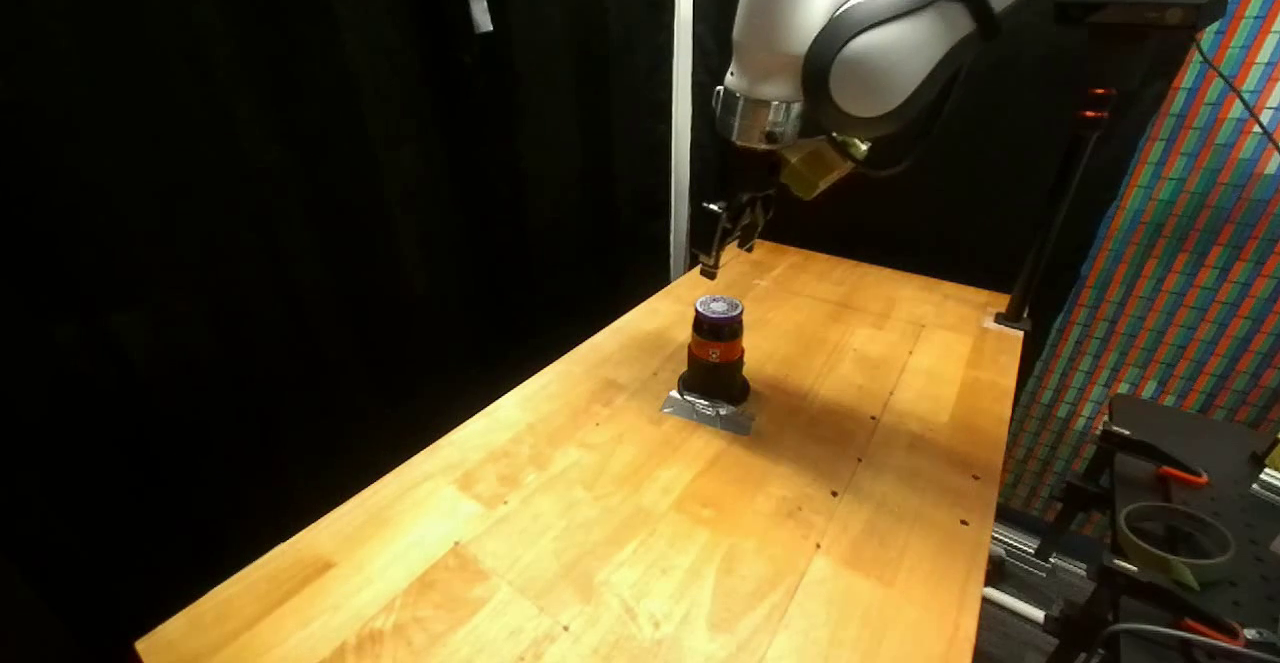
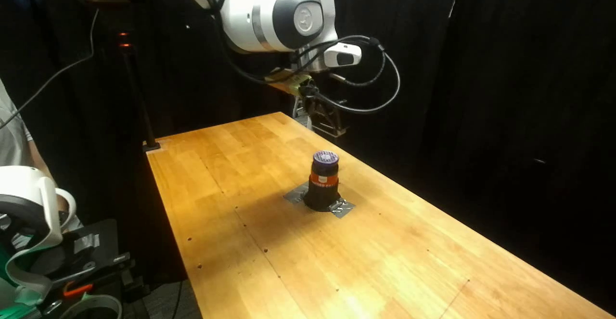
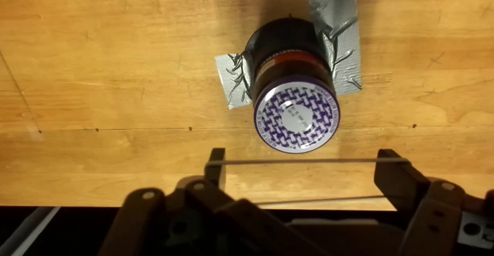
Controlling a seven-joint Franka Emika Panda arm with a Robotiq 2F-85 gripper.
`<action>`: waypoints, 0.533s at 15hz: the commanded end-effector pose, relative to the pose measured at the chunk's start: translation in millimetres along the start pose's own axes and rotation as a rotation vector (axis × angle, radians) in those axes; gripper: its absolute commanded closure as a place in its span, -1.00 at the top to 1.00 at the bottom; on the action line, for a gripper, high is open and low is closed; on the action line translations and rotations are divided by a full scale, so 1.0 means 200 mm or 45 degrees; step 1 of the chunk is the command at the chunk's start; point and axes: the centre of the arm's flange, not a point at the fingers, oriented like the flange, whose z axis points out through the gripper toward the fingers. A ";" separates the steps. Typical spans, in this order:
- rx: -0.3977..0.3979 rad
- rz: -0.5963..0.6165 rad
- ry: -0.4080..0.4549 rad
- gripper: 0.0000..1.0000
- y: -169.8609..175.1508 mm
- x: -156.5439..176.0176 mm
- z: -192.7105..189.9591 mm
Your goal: Put the rubber band on the cup
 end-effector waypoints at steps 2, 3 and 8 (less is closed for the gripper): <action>0.045 0.006 0.013 1.00 0.04 0.20 0.17; 0.046 0.016 0.017 1.00 0.05 0.21 0.21; 0.147 0.018 -0.071 1.00 0.05 0.22 0.37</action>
